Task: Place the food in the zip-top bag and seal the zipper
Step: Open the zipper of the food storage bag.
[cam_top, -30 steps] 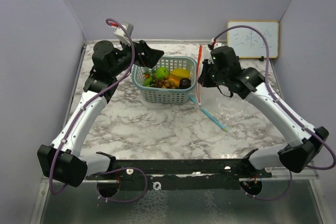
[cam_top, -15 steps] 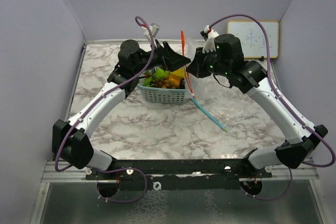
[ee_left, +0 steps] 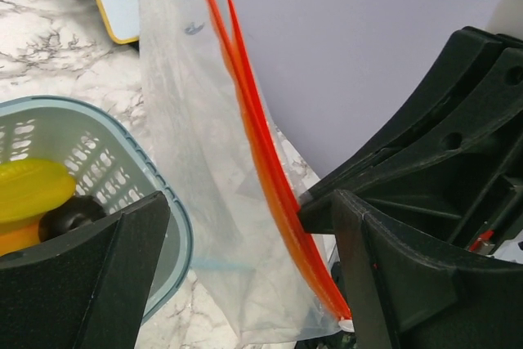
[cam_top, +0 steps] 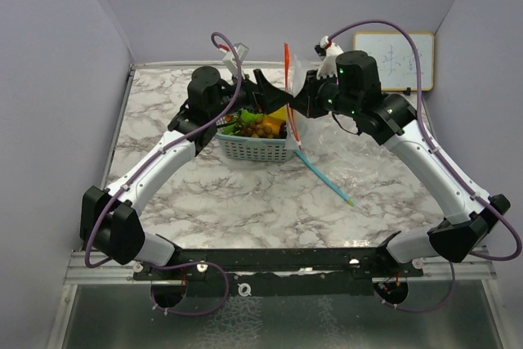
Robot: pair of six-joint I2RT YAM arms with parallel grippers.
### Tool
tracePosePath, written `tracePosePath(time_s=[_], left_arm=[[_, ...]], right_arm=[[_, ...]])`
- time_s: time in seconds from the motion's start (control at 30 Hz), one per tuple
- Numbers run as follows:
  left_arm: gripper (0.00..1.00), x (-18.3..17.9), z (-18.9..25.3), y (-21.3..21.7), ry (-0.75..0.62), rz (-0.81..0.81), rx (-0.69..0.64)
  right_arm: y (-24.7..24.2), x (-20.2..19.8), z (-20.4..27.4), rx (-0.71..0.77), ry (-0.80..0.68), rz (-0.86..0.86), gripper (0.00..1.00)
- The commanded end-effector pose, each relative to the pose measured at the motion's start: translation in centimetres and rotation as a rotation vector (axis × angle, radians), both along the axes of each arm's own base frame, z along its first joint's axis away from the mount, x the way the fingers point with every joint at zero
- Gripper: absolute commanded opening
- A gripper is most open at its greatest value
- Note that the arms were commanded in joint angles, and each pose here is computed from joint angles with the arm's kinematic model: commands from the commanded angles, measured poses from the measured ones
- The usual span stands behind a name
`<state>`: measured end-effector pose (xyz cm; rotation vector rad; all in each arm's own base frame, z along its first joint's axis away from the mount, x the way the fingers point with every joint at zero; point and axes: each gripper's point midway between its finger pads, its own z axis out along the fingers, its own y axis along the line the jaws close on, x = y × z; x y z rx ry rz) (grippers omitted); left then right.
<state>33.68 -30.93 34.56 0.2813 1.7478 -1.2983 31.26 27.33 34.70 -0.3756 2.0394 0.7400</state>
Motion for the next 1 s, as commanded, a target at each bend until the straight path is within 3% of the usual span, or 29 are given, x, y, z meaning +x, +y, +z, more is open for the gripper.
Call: tracePosePath(time_s=[0.0,0.13,0.4,0.53,0.77,0.97], left_arm=[[0.78,0.7,-0.4,0.7,-0.022,0.063,0.026],[0.67,0.9,-0.7,0.5,-0.021,0.062,0.031],[0.57,2.0,-0.9,0.6,-0.030,0.094,0.045],[0.57,2.7,-0.9,0.0,-0.022,0.089,0.024],[0.67,3.6,-0.3,-1.5,0.013,0.049,-0.054],[0.53,3.5,0.2,-2.0,0.013,0.020,-0.084]], right_arm=[[0.2,-1.4,4.3,0.076,-0.072,0.049,0.02],[-0.5,-1.3,4.9,0.066,-0.083,0.018,0.02],[-0.4,-1.8,5.8,0.066,-0.090,0.043,0.02],[-0.1,-2.0,5.5,0.069,-0.082,0.064,0.02],[0.5,-1.9,5.0,0.089,-0.061,0.072,0.02],[0.0,-1.1,3.7,0.058,-0.047,0.023,0.02]])
